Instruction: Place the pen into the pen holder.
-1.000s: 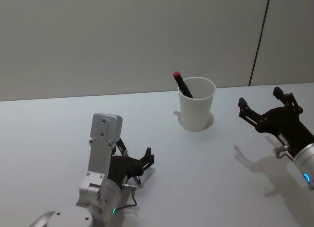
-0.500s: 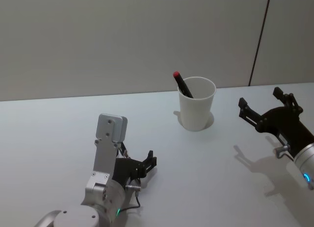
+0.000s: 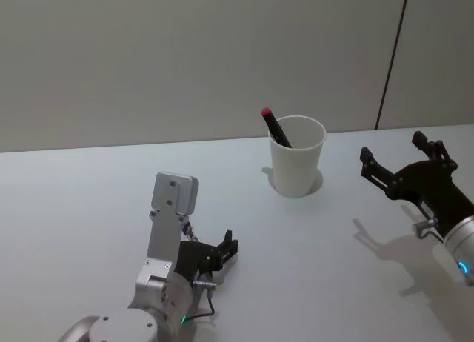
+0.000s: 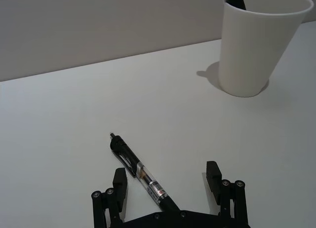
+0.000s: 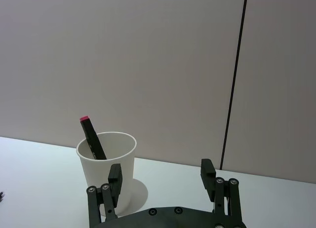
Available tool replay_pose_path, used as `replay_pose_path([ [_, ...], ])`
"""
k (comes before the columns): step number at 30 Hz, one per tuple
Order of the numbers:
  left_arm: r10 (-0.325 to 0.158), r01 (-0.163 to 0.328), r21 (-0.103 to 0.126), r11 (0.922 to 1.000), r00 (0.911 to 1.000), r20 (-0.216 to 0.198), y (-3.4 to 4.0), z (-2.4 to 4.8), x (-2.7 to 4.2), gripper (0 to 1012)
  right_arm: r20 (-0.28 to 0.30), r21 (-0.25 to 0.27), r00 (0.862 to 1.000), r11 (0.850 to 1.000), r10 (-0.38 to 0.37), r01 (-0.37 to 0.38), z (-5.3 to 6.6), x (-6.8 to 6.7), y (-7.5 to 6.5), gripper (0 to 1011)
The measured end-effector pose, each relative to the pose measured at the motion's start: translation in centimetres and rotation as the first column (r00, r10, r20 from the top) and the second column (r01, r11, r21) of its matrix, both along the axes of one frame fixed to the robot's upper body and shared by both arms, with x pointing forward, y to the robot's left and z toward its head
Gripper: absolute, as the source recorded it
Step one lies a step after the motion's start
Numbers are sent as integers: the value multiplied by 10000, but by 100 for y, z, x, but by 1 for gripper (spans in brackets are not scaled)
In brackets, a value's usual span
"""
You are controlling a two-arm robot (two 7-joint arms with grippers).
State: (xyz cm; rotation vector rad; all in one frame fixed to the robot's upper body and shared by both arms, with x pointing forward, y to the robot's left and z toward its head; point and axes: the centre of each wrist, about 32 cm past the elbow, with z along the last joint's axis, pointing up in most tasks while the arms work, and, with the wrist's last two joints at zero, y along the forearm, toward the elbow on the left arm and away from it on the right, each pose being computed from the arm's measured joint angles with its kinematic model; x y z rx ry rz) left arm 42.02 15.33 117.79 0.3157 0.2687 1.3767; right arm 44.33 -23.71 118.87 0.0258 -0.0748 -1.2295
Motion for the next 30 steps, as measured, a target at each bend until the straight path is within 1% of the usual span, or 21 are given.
replay_pose_path([
  [15,207,-205,151,9997,9997,-161,-42,16,-9,1001,0,0,10000,10000,0,0,0,0,0,1001],
  [30,251,-245,261,9994,9994,-240,-58,21,-3,1001,1,0,10000,10000,0,0,0,0,0,1002],
])
